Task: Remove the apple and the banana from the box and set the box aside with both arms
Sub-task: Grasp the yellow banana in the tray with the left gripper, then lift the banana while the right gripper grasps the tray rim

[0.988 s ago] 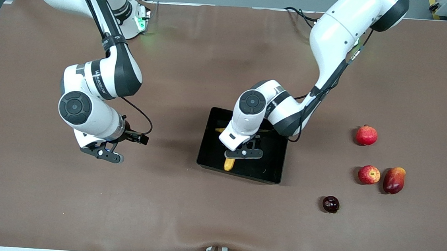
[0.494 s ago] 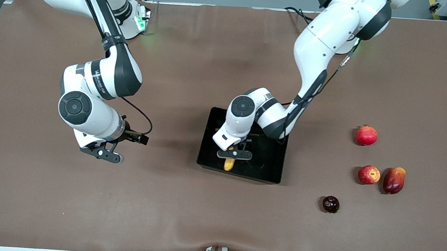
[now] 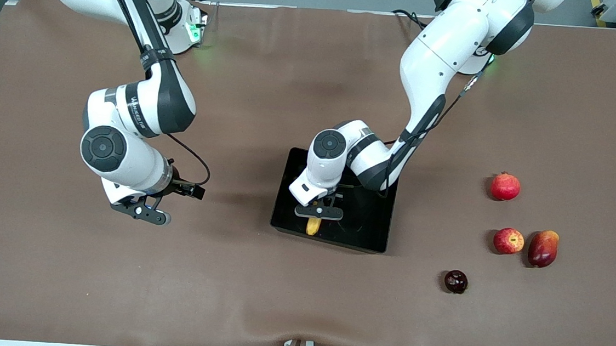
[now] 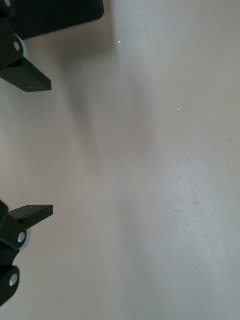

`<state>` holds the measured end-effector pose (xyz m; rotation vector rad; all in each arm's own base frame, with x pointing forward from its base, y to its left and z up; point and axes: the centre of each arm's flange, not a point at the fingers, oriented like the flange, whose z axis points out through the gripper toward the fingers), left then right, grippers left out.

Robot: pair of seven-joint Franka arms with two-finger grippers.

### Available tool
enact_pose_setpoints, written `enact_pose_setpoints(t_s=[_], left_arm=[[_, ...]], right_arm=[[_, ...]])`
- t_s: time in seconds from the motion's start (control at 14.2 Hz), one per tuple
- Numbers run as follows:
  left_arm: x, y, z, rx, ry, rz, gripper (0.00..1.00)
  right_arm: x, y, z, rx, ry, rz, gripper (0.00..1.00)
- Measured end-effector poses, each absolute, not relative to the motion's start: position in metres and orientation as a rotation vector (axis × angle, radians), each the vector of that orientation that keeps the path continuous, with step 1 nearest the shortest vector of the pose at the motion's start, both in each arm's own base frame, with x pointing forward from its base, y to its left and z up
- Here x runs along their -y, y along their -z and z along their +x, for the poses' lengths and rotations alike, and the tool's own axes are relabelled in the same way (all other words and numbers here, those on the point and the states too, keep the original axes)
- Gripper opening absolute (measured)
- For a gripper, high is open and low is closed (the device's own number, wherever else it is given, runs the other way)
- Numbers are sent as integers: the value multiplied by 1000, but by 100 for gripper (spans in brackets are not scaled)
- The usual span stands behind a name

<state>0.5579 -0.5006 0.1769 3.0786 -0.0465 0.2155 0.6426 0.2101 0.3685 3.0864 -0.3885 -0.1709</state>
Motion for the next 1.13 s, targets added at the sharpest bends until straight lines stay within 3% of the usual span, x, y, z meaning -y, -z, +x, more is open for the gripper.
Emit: enact_pose_setpoints(t_s=[0.35, 1.13], left_arm=[[495, -194, 565, 27, -210, 3105, 40], [435, -341, 616, -155, -330, 3084, 40]], right_arm=[[-210, -369, 643, 387, 171, 3087, 100], [-213, -369, 642, 379, 170, 3089, 100]])
